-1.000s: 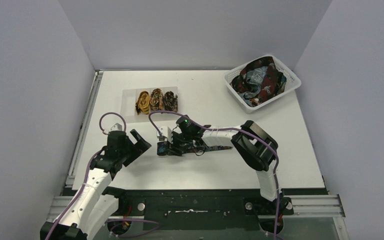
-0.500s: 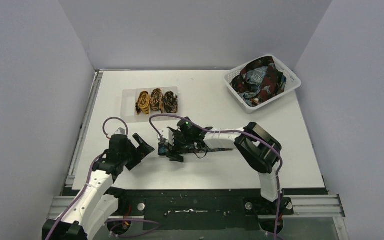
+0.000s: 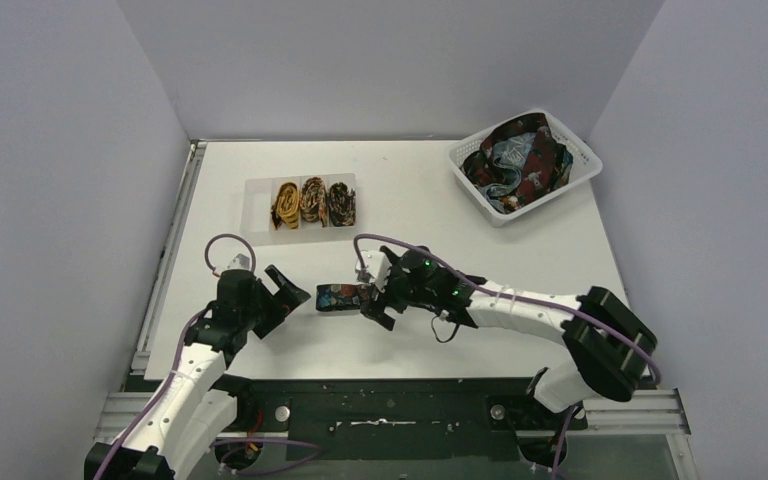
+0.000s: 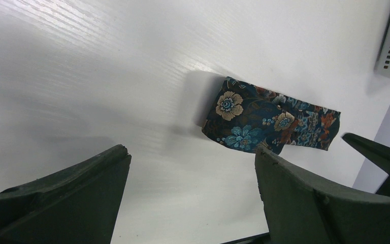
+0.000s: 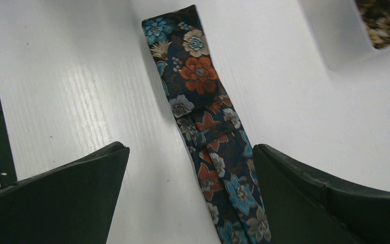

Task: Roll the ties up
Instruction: Roll the tie at the center of the board.

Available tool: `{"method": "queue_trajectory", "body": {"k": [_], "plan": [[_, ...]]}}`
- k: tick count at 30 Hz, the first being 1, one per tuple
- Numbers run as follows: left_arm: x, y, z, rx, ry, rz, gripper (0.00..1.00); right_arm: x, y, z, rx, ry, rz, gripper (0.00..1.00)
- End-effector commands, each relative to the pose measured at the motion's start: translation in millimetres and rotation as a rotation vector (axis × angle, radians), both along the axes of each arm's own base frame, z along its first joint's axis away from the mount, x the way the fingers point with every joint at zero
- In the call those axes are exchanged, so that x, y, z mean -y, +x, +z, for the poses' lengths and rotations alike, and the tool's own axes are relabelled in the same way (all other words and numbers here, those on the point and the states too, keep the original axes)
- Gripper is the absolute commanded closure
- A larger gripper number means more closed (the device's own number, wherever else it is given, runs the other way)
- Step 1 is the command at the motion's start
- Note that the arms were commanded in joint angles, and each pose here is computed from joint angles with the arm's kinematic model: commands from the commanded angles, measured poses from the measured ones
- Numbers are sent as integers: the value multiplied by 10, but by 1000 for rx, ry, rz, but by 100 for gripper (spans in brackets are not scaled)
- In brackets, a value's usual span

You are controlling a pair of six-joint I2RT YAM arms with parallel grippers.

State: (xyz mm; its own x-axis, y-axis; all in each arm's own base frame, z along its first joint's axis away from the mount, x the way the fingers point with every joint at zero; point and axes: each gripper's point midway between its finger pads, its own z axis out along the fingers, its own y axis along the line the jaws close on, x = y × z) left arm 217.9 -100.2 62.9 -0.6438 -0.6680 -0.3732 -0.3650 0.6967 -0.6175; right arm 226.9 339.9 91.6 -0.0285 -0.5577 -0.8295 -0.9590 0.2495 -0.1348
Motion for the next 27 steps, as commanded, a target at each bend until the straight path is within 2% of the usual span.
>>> {"method": "queue_trajectory", "body": {"k": [1, 3, 5, 9, 12, 14, 22, 27], "plan": [[-46, 136, 208, 87, 7, 25, 9, 261, 336, 579, -68, 298, -487, 0], [-45, 150, 225, 96, 8, 25, 9, 486, 445, 550, -211, 344, -745, 0], [-49, 162, 227, 97, 9, 27, 9, 570, 462, 452, -350, 350, -843, 4], [-36, 164, 205, 90, 10, 18, 9, 328, 318, 360, -595, 428, -806, 15], [-22, 150, 156, 76, 9, 6, 9, 141, 249, 261, -735, 467, -796, 29], [13, 151, 139, 74, -1, -14, 9, -8, 201, 246, -779, 472, -735, 41], [129, 175, 89, 83, -36, -77, 9, -314, 206, 161, -831, 398, -690, 71], [171, 202, 72, 84, -53, -95, 9, -381, 242, 92, -850, 369, -707, 73]]}}
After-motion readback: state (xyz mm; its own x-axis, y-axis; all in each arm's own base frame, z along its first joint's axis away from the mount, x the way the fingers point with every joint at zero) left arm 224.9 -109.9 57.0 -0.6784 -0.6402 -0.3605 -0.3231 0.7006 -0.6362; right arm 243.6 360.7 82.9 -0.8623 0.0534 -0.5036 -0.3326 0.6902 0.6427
